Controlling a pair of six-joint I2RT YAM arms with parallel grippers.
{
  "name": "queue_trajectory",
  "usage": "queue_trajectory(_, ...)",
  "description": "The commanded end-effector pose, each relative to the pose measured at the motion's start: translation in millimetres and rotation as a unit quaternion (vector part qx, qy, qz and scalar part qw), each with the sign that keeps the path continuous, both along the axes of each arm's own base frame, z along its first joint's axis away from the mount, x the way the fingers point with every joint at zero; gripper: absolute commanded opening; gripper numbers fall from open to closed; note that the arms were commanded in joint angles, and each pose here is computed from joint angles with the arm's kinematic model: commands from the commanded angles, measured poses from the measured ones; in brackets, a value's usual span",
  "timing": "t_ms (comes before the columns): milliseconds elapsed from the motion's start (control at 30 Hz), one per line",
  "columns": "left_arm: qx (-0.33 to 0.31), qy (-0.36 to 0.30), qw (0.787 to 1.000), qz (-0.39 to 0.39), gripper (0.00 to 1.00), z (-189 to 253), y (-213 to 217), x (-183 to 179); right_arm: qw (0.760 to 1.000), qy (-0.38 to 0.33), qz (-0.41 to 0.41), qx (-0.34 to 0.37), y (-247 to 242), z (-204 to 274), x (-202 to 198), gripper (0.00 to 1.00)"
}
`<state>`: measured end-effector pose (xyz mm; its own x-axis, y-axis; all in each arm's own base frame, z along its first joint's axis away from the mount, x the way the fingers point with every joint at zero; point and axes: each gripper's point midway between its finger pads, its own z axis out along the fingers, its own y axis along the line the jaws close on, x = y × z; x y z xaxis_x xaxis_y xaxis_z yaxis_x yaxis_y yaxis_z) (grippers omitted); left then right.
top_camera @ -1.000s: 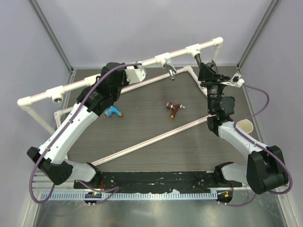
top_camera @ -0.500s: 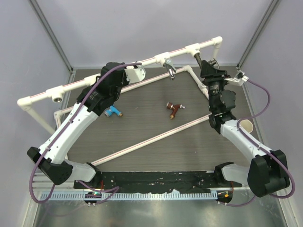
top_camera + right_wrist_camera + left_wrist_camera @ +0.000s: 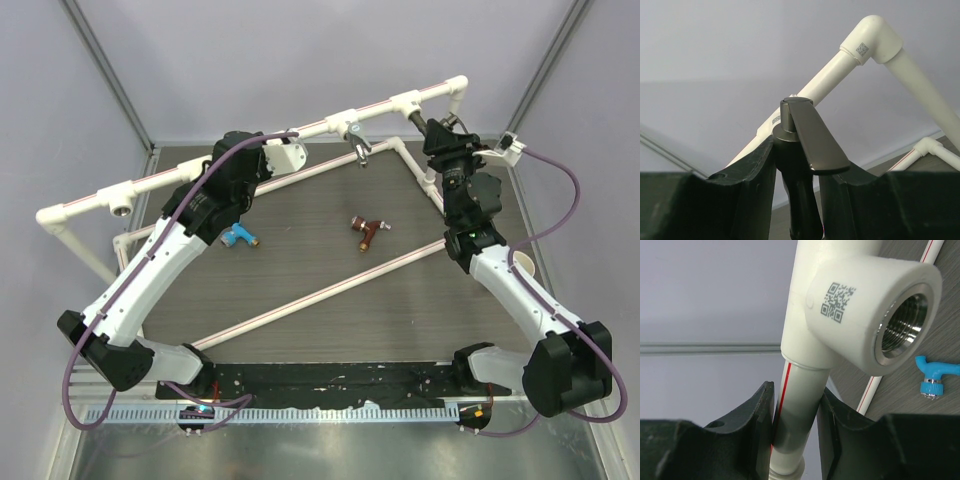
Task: Install the water faucets
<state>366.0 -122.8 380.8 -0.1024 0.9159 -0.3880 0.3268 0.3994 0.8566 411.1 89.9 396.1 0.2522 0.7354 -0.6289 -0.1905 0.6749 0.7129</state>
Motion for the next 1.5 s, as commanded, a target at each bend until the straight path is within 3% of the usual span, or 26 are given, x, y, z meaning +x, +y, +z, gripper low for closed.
queue_trajectory(0,-0.079,0.022,0.996,-0.039,0.0,-12,-28,-8,0.999,0.044,0.007,-0.009,7,-38,12,0.01)
queue_trajectory(333,-0.08,0.024,0.996,-0.04,0.0,-13,-29,-8,0.988,0.068,0.018,0.134,5,-46,11,0.01)
queue_trajectory(1000,-0.081,0.026,0.995,-0.042,0.0,-13,-28,-10,0.926,0.1,0.092,0.352,11,-28,11,0.01)
queue_trajectory(1167,-0.084,0.025,0.995,-0.044,0.0,-11,-28,-10,0.921,0.103,0.106,0.36,13,-22,13,0.01)
queue_trajectory(1467,-0.084,0.027,0.995,-0.045,0.0,-12,-29,-11,0.945,0.093,0.108,0.296,16,-11,15,0.01)
